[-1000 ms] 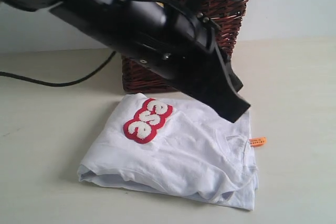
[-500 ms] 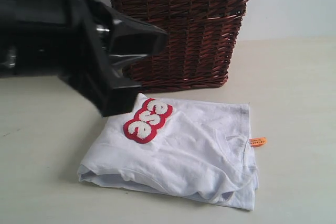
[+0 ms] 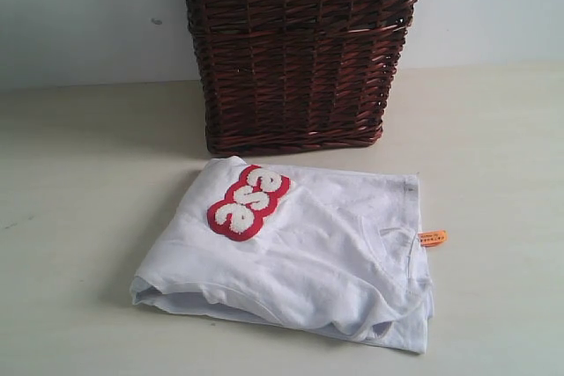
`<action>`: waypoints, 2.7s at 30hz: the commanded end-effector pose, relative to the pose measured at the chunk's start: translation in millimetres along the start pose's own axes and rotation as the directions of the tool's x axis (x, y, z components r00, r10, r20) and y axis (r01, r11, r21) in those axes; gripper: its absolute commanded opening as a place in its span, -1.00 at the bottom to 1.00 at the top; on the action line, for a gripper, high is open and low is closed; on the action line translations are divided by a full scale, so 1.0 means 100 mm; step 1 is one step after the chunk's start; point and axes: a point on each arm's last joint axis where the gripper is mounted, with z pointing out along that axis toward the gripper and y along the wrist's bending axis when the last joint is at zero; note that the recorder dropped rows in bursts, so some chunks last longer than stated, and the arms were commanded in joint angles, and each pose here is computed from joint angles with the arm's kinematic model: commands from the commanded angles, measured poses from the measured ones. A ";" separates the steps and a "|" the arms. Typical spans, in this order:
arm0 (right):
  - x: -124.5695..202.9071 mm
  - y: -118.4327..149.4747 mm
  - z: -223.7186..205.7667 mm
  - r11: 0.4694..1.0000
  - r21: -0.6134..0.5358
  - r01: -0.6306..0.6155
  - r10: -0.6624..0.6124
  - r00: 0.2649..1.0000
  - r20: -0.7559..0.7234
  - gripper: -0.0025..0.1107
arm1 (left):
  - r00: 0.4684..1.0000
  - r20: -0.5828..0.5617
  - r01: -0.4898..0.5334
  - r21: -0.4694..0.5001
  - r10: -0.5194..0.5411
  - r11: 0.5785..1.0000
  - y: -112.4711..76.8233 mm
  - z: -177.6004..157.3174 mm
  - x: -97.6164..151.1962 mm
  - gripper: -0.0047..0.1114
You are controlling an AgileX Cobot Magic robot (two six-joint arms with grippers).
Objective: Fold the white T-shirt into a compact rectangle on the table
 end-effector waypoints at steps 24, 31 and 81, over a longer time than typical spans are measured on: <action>0.03 0.00 0.00 1.000 -0.004 0.000 0.000 1.000 -0.018 -0.96 | 0.998 -0.067 0.006 0.112 0.002 0.994 -0.10 -0.41 0.23 -0.92; 0.03 0.00 0.00 1.000 -0.004 0.000 0.000 1.000 -0.018 -0.96 | 0.985 -0.113 -0.128 -0.005 0.127 0.992 -0.01 -0.37 0.54 -0.92; 0.03 0.00 0.00 1.000 -0.004 0.000 0.000 1.000 -0.018 -0.96 | 0.939 -0.280 -0.122 -0.817 -0.202 0.563 0.43 -0.83 1.38 -0.92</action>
